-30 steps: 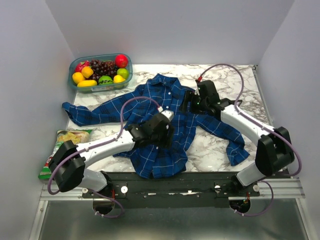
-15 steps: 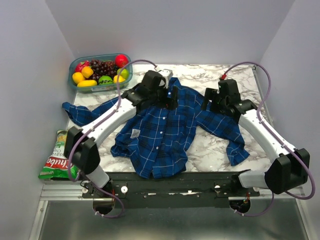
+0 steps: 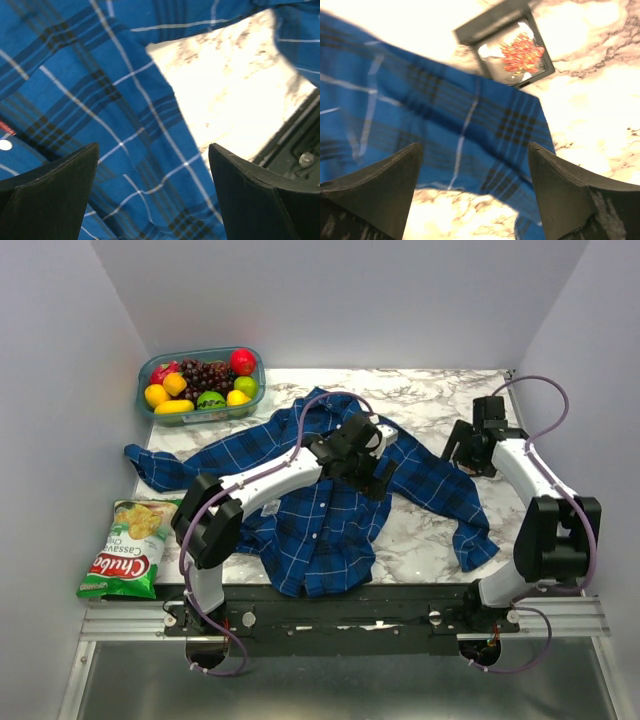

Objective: Pin the brooch onto the clothing
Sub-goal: Flatten out the crumpled clothing at the center of the board, then pick up the brooch from the brooch box.

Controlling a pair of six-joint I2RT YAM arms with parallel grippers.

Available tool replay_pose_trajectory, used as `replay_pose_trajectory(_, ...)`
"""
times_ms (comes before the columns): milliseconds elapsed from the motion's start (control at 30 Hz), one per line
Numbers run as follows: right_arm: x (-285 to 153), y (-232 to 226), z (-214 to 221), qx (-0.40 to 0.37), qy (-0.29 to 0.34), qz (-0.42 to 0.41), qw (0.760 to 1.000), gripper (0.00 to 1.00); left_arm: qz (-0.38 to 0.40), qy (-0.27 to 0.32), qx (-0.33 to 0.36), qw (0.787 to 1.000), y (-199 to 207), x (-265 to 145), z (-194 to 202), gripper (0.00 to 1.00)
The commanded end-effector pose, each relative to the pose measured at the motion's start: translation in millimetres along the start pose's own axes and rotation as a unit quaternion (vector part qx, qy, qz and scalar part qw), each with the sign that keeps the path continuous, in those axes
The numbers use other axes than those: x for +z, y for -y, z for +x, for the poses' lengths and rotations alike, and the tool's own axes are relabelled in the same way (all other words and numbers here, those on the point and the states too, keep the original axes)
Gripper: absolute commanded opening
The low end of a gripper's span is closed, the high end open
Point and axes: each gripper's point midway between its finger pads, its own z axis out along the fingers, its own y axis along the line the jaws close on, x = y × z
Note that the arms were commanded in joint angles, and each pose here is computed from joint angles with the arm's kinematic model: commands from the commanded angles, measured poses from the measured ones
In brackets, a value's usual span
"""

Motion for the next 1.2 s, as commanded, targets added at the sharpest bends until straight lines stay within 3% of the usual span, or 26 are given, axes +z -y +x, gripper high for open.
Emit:
replay_pose_trajectory(0, 20, 22, -17, 0.023, -0.002, 0.015, 1.000, 0.91, -0.024, 0.028, 0.005, 0.999, -20, -7, -5, 0.99)
replay_pose_trajectory(500, 71, 43, -43, 0.021, -0.009, 0.027, 0.999, 0.80, -0.010, 0.035, -0.022, 0.999, -24, -17, -7, 0.99)
replay_pose_trajectory(967, 100, 49, -30, 0.018, -0.041, 0.027, 0.999, 0.77, -0.009, 0.040, -0.029, 0.999, -28, -23, -10, 0.99)
replay_pose_trajectory(1167, 101, 49, -29, 0.019, -0.044, 0.029, 0.998, 0.72, -0.003, 0.040, -0.032, 0.999, -27, -22, -10, 0.99)
